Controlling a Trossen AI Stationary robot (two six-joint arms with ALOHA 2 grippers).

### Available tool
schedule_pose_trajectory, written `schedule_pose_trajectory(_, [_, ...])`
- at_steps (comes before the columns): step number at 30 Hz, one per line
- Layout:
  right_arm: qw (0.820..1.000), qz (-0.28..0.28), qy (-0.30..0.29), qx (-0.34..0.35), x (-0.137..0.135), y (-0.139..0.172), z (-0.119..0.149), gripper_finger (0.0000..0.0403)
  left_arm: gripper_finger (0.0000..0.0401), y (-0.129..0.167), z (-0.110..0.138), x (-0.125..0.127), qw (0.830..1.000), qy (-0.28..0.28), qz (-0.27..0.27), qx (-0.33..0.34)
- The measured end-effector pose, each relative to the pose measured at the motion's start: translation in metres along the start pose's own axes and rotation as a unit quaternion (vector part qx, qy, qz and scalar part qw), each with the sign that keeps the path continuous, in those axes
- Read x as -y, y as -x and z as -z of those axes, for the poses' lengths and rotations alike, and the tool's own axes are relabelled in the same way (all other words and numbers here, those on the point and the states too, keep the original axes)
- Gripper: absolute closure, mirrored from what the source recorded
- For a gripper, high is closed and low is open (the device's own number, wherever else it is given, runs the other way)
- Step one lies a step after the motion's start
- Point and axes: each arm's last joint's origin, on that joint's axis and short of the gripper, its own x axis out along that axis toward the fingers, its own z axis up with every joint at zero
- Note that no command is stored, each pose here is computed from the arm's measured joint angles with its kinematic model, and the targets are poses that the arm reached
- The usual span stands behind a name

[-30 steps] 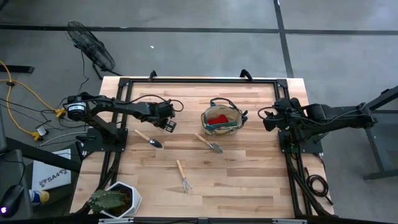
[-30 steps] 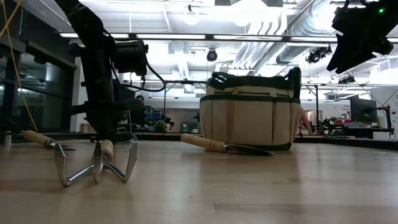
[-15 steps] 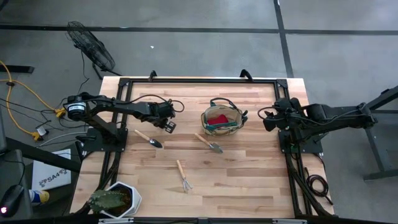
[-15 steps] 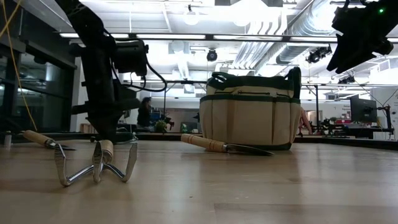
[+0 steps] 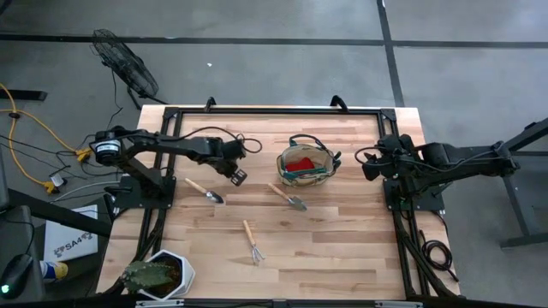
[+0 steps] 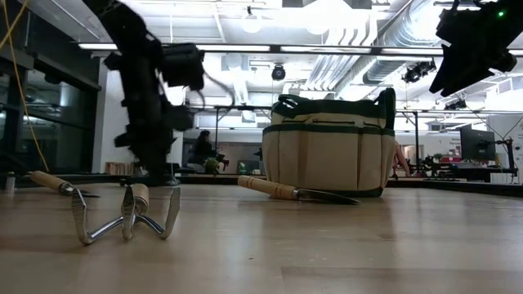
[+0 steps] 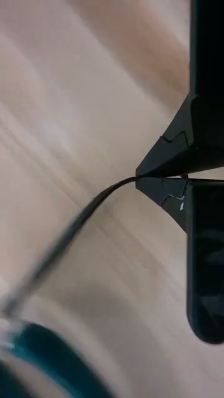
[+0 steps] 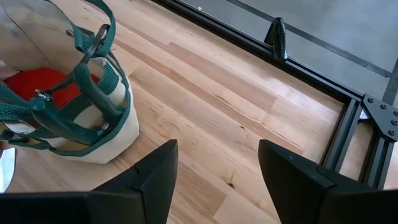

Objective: Pick & Place Garden tools in Gardening bag
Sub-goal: Put the green shear scissors into the gardening bag

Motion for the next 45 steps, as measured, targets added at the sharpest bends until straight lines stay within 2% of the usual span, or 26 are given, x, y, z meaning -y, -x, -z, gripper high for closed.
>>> schedule_pose_trajectory(6, [1.000, -0.012, 0.007, 0.005, -0.001, 0.001, -0.001, 0.0188, 0.0401, 0.017, -0.018, 0.015, 0.998, -0.043, 0.035, 0.029])
schedule_pose_trajectory(15, [0.999, -0.030, -0.013, 0.020, 0.008, 0.007, -0.001, 0.0188, 0.0401, 0.054, -0.046, 0.041, 0.988, -0.102, 0.083, 0.075])
schedule_pose_trajectory(27, [0.999, -0.031, -0.016, 0.022, 0.008, 0.008, -0.001, 0.0188, 0.0401, 0.124, -0.066, 0.061, 0.983, -0.145, 0.037, 0.103])
schedule_pose_trajectory(32, [0.999, -0.031, -0.016, 0.022, 0.008, 0.008, -0.001, 0.0188, 0.0401, 0.150, -0.071, 0.063, 0.983, -0.146, 0.017, 0.110])
schedule_pose_trajectory(45, [0.999, -0.031, -0.016, 0.021, 0.008, 0.008, -0.001, 0.0188, 0.0401, 0.191, -0.077, 0.062, 0.981, -0.146, 0.011, 0.129])
